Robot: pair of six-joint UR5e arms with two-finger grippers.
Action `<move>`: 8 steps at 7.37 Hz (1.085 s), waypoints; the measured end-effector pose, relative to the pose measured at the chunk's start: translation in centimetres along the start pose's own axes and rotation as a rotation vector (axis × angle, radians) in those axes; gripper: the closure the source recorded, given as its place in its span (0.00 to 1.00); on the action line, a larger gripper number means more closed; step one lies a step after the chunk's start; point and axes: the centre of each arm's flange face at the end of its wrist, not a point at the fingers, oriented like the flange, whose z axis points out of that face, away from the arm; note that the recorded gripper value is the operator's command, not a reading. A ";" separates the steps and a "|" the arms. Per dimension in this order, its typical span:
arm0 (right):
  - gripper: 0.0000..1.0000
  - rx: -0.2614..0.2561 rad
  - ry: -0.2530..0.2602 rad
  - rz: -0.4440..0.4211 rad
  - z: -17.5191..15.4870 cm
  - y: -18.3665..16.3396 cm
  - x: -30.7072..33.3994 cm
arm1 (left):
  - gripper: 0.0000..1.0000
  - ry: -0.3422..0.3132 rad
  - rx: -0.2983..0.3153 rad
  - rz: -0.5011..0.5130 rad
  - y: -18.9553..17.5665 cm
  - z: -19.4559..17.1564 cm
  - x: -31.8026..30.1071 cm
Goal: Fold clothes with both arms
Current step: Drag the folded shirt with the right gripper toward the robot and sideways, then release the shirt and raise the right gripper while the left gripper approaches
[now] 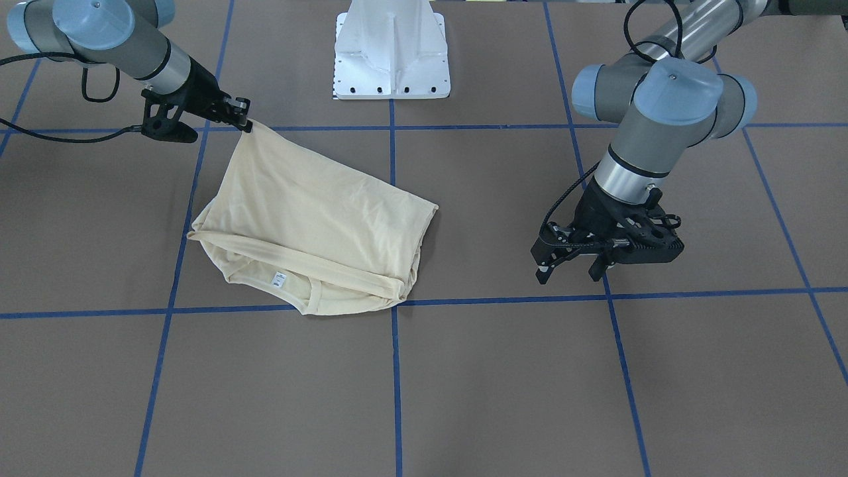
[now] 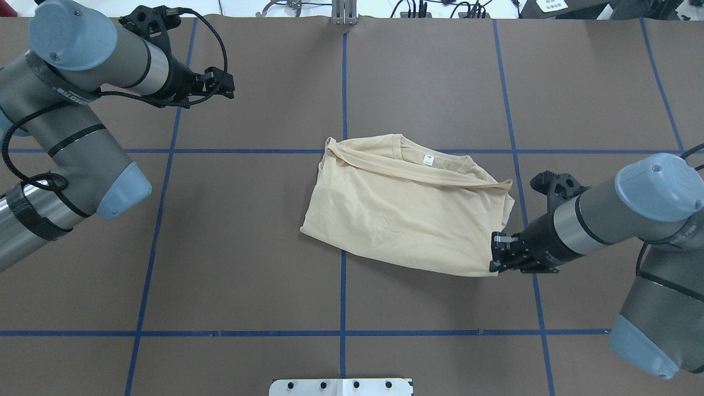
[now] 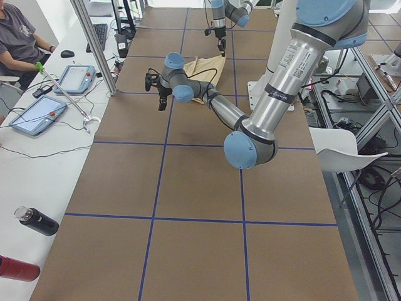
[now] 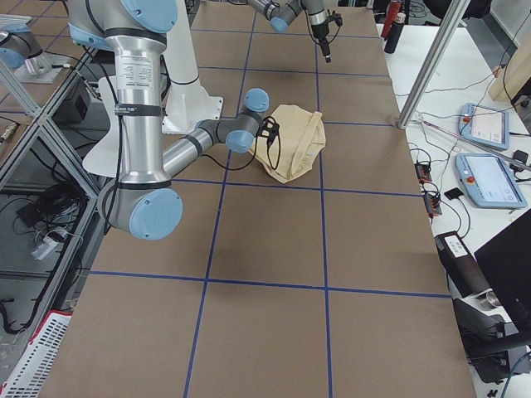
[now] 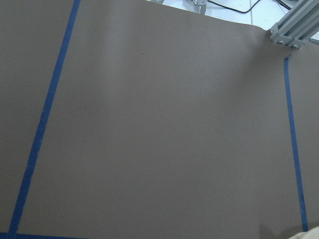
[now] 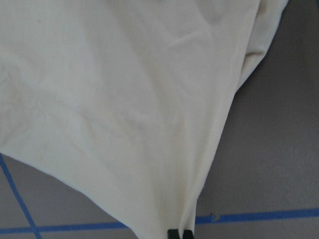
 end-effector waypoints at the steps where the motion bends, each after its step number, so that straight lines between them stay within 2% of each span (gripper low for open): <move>1: 1.00 -0.101 0.016 -0.008 0.9 1.9 0.5 | 0.01 -0.005 -0.002 0.000 0.1 0.1 -0.3; 2: 1.00 -0.181 0.030 -0.023 1.7 4.0 1.0 | 0.01 -0.006 -0.001 0.000 0.1 0.1 -0.5; 3: 1.00 -0.235 0.046 -0.040 2.3 5.9 1.4 | 0.01 -0.005 0.000 -0.001 0.2 0.0 -0.5; 6: 1.00 -0.334 0.095 -0.081 4.0 10.5 2.7 | 0.01 -0.002 0.001 -0.002 0.2 -0.1 -0.4; 7: 0.72 -0.349 0.109 -0.084 4.4 11.1 3.2 | 0.01 -0.001 0.001 -0.002 0.2 -0.2 -0.4; 8: 0.01 -0.357 0.121 -0.082 4.8 11.4 3.6 | 0.01 -0.001 0.001 -0.002 0.2 -0.2 -0.4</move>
